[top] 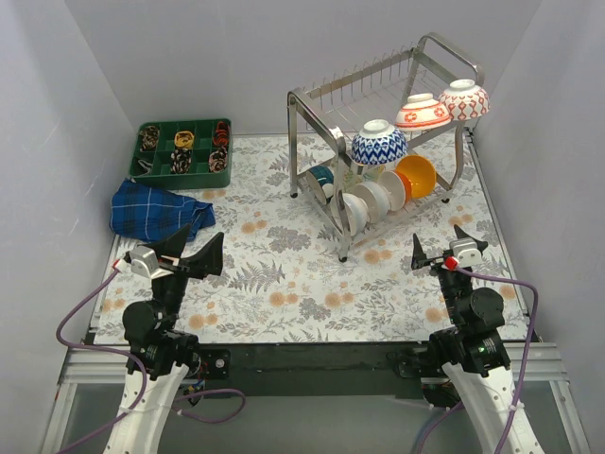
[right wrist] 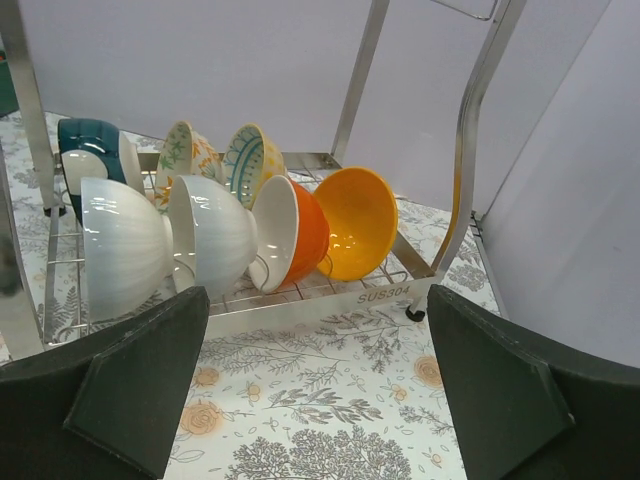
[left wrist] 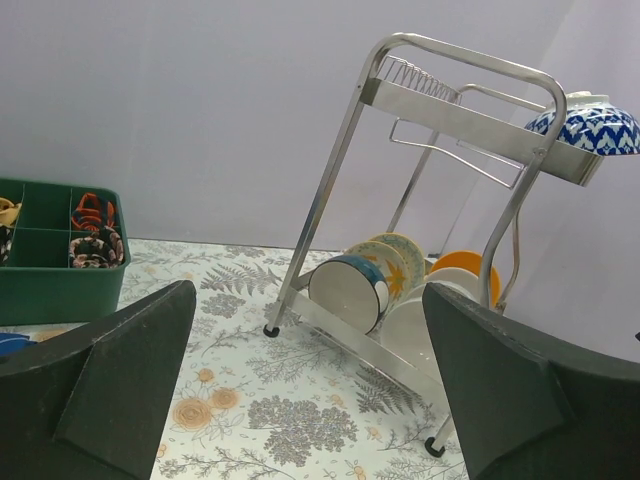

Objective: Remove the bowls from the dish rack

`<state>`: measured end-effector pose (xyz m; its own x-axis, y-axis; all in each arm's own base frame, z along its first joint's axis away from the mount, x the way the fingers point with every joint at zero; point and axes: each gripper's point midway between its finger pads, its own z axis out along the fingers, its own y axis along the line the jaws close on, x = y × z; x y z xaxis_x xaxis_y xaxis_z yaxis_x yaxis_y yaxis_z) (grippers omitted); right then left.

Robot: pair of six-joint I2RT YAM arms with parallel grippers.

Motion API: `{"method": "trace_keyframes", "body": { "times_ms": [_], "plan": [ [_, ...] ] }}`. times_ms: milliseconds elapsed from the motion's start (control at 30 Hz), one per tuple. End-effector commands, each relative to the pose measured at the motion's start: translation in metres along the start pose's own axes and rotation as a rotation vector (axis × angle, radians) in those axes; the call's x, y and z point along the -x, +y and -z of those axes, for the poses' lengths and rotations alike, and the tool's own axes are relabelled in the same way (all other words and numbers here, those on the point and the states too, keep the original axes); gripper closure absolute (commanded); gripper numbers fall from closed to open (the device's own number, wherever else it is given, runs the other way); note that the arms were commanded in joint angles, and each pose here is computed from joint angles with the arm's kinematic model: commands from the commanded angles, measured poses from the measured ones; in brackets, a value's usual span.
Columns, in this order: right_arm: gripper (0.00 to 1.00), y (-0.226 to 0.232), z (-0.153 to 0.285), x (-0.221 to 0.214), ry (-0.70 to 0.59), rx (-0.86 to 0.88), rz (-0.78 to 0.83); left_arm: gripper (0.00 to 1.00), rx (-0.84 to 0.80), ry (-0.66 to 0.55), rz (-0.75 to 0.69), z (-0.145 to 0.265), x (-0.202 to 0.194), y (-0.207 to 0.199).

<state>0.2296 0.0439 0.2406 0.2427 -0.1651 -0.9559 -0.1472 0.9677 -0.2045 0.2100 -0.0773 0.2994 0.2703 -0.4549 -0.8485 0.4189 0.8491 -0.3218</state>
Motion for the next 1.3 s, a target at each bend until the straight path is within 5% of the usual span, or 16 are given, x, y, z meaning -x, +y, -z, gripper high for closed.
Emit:
{"method": "trace_keyframes", "body": {
  "times_ms": [0, 333, 667, 900, 1133, 1267],
  "plan": [
    [0.01, -0.013, 0.02, 0.058, -0.222, -0.031, -0.035, 0.02, -0.03, -0.057, -0.021, 0.006, 0.014, -0.006],
    [0.01, 0.0, 0.012, 0.06, -0.183, 0.037, -0.086, 0.02, -0.004, -0.038, -0.014, 0.004, 0.012, -0.003],
    [0.01, 0.034, -0.009, 0.022, 0.118, 0.174, -0.22, 0.02, 0.089, -0.008, 0.01, 0.004, 0.005, 0.014],
    [0.01, 0.03, -0.017, -0.016, 0.422, -0.012, -0.5, 0.02, 0.116, 0.002, 0.032, 0.005, 0.002, 0.018],
    [0.02, 0.024, -0.02, -0.003, 0.458, -0.05, -0.527, 0.02, 0.171, 0.054, 0.031, 0.004, -0.009, 0.027],
    [0.01, 0.003, -0.023, 0.008, 0.514, -0.175, -0.513, 0.02, 0.185, 0.189, 0.033, 0.0, -0.035, 0.029]
  ]
}}
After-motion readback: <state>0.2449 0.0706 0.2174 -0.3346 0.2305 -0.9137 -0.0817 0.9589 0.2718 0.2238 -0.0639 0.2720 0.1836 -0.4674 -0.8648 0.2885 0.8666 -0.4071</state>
